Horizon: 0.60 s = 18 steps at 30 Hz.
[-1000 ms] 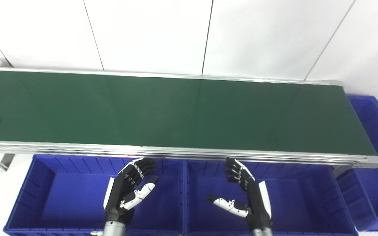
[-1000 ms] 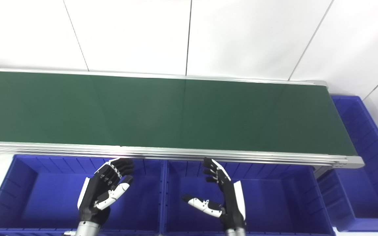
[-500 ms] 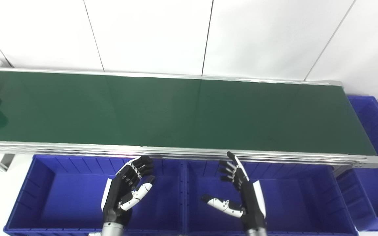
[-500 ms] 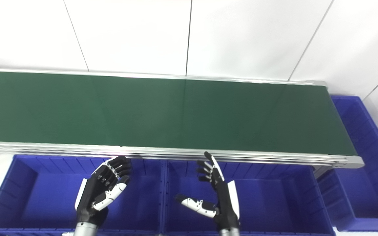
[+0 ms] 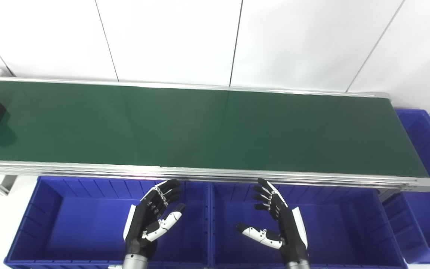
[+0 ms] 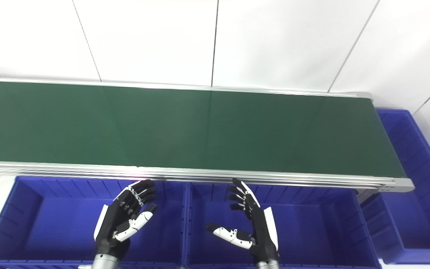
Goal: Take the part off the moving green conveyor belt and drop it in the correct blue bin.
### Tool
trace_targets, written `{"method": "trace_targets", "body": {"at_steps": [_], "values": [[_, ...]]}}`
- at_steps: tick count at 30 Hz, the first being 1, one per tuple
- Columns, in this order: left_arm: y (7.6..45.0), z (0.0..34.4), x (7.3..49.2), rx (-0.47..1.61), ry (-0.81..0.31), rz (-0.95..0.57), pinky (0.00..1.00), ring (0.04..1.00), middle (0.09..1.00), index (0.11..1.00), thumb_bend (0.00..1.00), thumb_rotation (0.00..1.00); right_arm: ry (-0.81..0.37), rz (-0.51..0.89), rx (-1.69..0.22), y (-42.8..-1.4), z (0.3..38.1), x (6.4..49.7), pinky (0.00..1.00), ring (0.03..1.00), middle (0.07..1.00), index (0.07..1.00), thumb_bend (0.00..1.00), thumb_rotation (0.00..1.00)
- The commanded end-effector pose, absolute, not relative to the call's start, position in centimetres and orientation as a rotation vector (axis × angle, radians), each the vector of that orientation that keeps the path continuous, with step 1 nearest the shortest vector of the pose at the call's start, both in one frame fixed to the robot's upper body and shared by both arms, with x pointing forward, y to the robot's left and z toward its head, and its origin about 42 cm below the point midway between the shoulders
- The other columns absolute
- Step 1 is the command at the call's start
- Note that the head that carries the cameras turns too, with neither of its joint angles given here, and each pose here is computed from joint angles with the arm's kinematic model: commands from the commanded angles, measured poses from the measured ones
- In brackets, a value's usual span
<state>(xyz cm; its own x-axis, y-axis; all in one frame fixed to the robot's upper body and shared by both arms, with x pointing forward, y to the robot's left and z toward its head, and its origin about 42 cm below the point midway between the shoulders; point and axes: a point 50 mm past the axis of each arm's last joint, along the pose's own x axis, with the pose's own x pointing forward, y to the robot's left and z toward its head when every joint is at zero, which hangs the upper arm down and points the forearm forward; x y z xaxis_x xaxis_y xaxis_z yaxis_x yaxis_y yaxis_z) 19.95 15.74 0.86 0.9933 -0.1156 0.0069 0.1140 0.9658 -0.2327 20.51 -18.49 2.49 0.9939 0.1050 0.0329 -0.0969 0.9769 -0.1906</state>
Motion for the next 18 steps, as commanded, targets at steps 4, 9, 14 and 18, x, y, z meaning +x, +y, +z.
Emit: {"method": "trace_targets", "body": {"at_steps": [4, 9, 14, 18], "values": [[15.9, 1.8, 20.8, -0.214, -0.056, -0.105, 0.77, 0.742, 0.76, 0.761, 0.49, 0.0, -0.114, 0.073, -0.175, -18.6, 3.3, 21.0, 0.64, 0.743, 0.8, 0.848, 0.69, 0.22], [16.1, 1.7, 20.8, -0.192, -0.051, -0.101, 0.76, 0.734, 0.764, 0.757, 0.49, 0.0, -0.117, 0.067, -0.185, -18.5, 3.3, 21.0, 0.64, 0.742, 0.802, 0.844, 0.67, 0.22], [15.8, 1.6, 20.6, -0.199, -0.046, -0.113, 0.76, 0.748, 0.772, 0.755, 0.5, 0.0, -0.118, 0.07, -0.173, -18.4, 3.2, 21.0, 0.64, 0.744, 0.801, 0.841, 0.68, 0.22], [14.8, 1.5, 20.5, -0.189, -0.035, -0.126, 0.74, 0.746, 0.772, 0.742, 0.51, 0.0, -0.117, 0.077, -0.184, -19.1, 3.1, 20.8, 0.63, 0.748, 0.803, 0.835, 0.66, 0.2]]}}
